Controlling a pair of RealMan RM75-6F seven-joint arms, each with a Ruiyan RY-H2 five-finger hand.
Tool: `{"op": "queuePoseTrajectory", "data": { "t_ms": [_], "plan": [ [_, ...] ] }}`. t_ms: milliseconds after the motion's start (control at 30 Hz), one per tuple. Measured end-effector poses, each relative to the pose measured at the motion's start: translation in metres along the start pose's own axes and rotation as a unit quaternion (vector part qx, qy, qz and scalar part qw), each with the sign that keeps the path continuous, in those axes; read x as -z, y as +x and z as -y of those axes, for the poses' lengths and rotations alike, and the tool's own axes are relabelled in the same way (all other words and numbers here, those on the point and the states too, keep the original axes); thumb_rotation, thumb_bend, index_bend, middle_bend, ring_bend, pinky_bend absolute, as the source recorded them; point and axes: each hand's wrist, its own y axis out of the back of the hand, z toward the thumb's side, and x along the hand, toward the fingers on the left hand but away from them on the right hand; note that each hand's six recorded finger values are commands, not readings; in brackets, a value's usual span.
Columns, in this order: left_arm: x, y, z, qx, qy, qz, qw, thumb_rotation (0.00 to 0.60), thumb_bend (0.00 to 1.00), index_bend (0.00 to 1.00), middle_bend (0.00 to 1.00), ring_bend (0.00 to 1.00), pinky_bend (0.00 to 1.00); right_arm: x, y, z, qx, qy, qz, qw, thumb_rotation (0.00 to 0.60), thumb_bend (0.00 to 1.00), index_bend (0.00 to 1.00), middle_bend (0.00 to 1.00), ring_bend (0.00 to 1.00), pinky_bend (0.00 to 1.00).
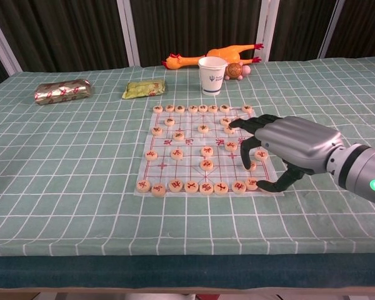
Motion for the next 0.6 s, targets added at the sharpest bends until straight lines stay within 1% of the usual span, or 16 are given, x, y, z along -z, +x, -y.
{"op": "queuePoseTrajectory", "data": {
  "t_ms": [600],
  "plan": [
    [0.000, -0.001, 0.001, 0.006, 0.003, 0.000, 1.0000, 0.600, 0.50, 0.00, 0.00, 0.01, 0.06, -0.005, -0.009, 0.015, -0.012, 0.004, 0.003, 0.9999, 0.600, 0.44, 0.59, 0.11, 0.00, 0.00]
  ]
}}
